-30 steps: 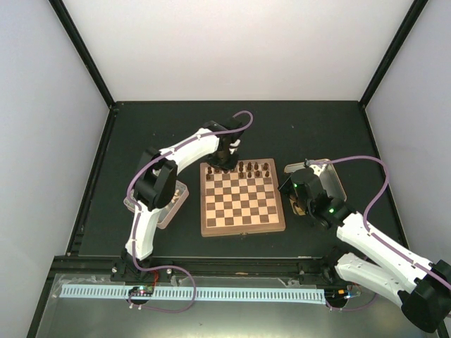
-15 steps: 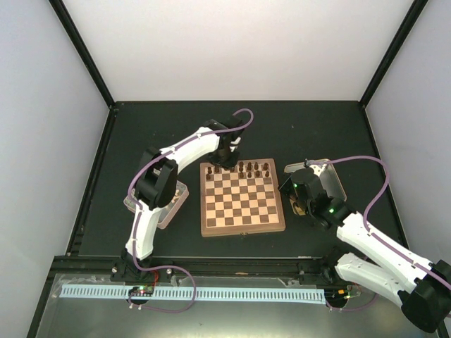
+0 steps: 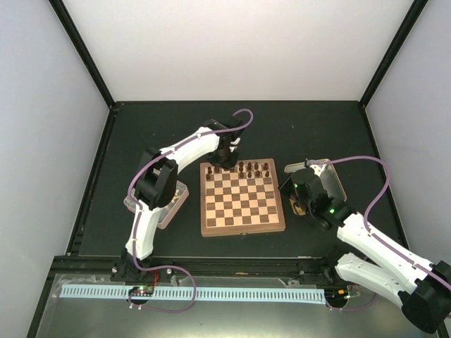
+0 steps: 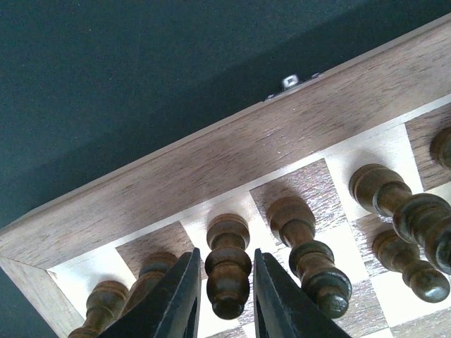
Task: Set up the chess pieces on the board
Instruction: Place the chess piece on the chessboard.
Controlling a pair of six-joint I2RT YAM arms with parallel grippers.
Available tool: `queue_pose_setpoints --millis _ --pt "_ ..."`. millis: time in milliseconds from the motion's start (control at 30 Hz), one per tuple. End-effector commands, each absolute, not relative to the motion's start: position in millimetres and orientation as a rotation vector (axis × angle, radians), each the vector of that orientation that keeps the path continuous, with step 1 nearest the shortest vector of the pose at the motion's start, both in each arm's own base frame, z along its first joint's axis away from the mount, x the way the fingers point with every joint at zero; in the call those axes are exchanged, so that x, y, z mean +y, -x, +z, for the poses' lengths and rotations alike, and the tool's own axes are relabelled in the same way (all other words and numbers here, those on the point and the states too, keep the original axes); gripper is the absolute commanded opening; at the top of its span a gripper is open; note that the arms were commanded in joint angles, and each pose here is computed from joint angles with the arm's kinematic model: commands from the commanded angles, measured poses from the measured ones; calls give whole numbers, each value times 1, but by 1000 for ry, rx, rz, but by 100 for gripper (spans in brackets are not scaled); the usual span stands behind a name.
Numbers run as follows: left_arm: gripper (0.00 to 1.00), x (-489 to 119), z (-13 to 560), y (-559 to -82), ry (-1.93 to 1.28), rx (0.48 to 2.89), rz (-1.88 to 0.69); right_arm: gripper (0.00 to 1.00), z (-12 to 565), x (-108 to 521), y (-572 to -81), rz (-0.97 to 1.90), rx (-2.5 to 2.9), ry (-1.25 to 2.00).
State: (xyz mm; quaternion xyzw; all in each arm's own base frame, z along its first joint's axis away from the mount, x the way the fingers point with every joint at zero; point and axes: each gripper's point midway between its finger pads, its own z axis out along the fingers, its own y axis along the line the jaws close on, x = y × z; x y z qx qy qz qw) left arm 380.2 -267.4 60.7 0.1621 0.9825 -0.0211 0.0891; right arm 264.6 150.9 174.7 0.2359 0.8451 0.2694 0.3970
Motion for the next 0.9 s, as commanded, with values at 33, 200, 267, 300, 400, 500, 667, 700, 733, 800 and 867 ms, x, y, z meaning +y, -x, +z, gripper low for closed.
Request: queue_pose_setpoints --millis 33,200,267,300,400,500,667,700,733,800,867 --pt "25 -266 86 -383 -475 2879 -76 18 178 146 -265 668 2114 -603" --pt "28 -269 98 -383 -475 2858 -113 18 179 147 -264 672 2113 -602" --pt "29 -268 104 -383 -468 2849 -117 18 180 147 -264 676 2113 -601" --pt "29 -267 106 -383 -463 2845 -112 18 180 147 -264 675 2113 -600" --pt "29 -264 117 -382 -448 2829 -111 18 182 148 -265 679 2111 -589" --pt "29 -261 133 -379 -428 2795 -130 18 188 156 -266 711 2104 -527" --pt "31 -256 170 -371 -387 2701 -211 17 207 188 -270 823 2063 -267" --pt "32 -257 178 -368 -387 2680 -248 17 213 198 -269 851 2045 -182" --pt "32 -259 188 -364 -389 2651 -295 17 220 210 -268 888 2022 -78" --pt "34 -265 208 -355 -402 2587 -407 16 235 232 -262 959 1952 118" --pt "37 -273 231 -344 -425 2510 -546 15 250 250 -253 1014 1872 300"
